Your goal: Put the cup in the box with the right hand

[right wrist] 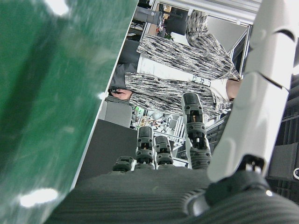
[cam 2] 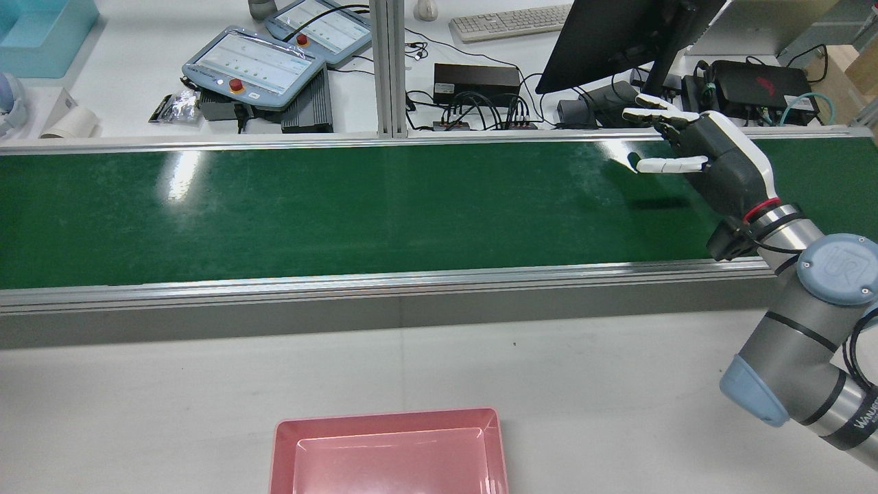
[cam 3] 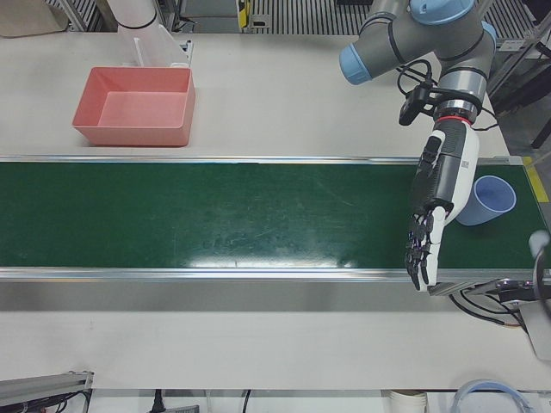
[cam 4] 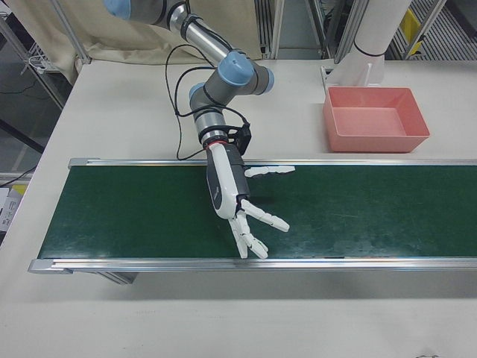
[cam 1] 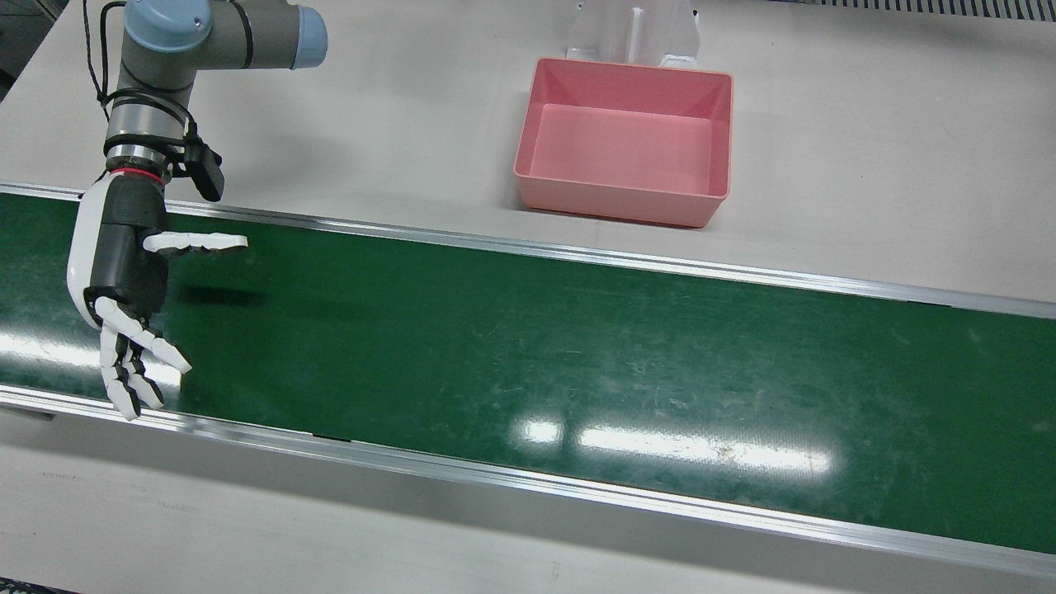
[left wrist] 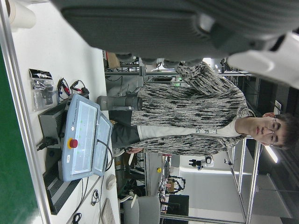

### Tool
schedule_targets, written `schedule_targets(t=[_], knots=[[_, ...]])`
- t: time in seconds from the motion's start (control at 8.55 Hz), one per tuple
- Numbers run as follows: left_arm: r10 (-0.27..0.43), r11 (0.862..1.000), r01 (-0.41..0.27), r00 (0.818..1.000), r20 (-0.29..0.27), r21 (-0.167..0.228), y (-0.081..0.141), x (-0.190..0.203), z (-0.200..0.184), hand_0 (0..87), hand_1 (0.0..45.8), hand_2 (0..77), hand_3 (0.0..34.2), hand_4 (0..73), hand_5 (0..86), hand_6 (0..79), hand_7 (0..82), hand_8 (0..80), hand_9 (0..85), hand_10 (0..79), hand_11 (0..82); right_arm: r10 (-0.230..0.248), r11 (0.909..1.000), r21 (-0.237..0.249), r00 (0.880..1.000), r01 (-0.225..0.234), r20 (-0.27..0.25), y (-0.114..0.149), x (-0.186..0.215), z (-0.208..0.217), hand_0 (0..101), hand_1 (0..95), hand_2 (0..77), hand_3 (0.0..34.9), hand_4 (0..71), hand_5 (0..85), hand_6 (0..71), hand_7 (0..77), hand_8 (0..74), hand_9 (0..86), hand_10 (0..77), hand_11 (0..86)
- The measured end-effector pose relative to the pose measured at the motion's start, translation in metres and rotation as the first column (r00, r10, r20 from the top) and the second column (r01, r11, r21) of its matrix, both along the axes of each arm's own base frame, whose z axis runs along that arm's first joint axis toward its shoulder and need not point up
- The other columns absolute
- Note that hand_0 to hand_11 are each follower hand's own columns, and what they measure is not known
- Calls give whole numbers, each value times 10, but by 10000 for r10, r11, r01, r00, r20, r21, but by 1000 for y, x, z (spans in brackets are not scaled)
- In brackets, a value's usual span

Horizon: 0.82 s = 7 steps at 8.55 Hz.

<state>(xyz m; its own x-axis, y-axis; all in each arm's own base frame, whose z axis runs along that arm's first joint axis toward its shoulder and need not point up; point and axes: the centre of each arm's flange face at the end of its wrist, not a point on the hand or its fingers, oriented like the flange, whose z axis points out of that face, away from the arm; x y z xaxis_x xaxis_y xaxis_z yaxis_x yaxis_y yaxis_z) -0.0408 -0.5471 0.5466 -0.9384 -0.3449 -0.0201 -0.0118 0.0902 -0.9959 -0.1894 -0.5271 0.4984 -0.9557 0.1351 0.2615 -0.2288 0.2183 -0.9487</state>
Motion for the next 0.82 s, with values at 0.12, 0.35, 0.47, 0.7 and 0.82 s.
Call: schedule_targets(t=[0.12, 0.35, 0.47, 0.7, 0.82], knots=[[0, 10000, 0, 10000, 0, 0, 0, 0, 0, 0, 5, 5, 0, 11, 0, 5, 5, 0, 0, 0, 0, -14, 10000, 48, 10000, 14, -74, 0, -4, -3, 513, 142, 76, 0, 207, 55, 49, 180, 109, 202, 16, 49], [0, 10000, 0, 10000, 0, 0, 0, 0, 0, 1, 5, 5, 0, 11, 5, 5, 5, 0, 0, 0, 0, -26, 10000, 42, 9998, 27, -202, 0, -6, -1, 514, 125, 76, 0, 191, 55, 54, 191, 109, 202, 16, 49], [0, 10000, 0, 10000, 0, 0, 0, 0, 0, 0, 5, 5, 0, 11, 0, 5, 5, 0, 0, 0, 0, -29, 10000, 39, 9997, 30, -236, 0, -8, 0, 513, 125, 22, 0, 202, 55, 54, 191, 109, 202, 16, 49], [0, 10000, 0, 10000, 0, 0, 0, 0, 0, 0, 5, 5, 0, 11, 5, 0, 5, 0, 0, 0, 0, 28, 10000, 7, 9998, -28, -221, 3, -15, 1, 513, 142, 11, 0, 191, 55, 54, 191, 109, 202, 27, 49], [0, 10000, 0, 10000, 0, -1, 0, 0, 0, 0, 5, 5, 0, 11, 5, 5, 5, 0, 0, 0, 0, 25, 10000, -15, 9998, -26, -203, 6, -21, 1, 513, 142, 11, 0, 191, 55, 54, 191, 109, 202, 27, 49]])
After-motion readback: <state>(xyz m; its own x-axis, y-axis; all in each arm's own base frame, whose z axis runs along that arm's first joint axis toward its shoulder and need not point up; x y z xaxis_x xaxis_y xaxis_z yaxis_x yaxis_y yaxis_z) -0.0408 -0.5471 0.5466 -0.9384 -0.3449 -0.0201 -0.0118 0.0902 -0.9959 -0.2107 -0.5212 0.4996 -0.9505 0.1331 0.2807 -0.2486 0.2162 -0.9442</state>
